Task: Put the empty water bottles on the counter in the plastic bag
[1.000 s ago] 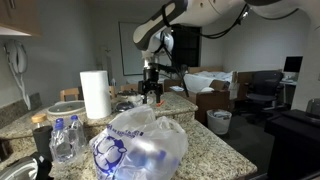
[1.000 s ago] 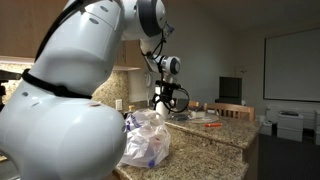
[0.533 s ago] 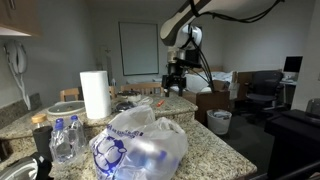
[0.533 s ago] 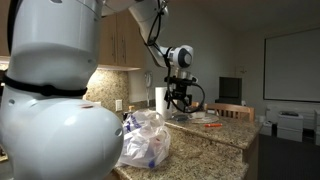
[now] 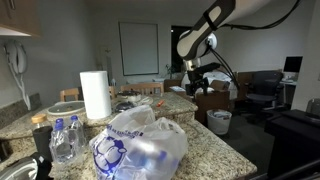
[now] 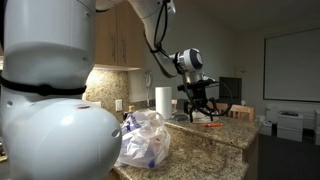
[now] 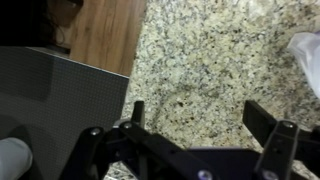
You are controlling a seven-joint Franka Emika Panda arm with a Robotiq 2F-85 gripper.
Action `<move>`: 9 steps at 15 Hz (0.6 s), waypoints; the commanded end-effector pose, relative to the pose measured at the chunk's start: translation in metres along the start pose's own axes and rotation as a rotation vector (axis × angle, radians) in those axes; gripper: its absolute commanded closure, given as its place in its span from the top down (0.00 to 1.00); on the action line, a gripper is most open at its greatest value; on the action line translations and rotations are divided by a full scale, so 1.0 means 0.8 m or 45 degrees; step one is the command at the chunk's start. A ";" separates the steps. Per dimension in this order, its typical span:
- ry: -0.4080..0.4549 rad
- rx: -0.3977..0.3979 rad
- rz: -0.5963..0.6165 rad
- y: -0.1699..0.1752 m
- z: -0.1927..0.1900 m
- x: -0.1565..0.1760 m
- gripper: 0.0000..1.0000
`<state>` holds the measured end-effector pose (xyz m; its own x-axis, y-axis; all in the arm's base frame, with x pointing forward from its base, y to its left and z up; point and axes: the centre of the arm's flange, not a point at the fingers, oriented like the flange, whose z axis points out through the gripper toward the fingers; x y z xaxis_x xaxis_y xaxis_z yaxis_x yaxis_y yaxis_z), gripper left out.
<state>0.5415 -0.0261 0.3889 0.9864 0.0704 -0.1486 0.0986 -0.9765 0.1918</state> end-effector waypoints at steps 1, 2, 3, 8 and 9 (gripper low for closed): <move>-0.003 -0.041 0.000 0.004 0.000 0.000 1.00; -0.003 -0.064 -0.001 0.006 0.000 0.000 1.00; -0.002 -0.073 -0.002 0.007 -0.001 0.000 1.00; -0.002 -0.075 -0.003 0.007 -0.001 0.001 1.00; -0.002 -0.075 -0.003 0.007 -0.001 0.001 1.00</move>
<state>0.5426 -0.0318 0.3906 0.9860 0.0721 -0.1503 0.1083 -0.9625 0.2486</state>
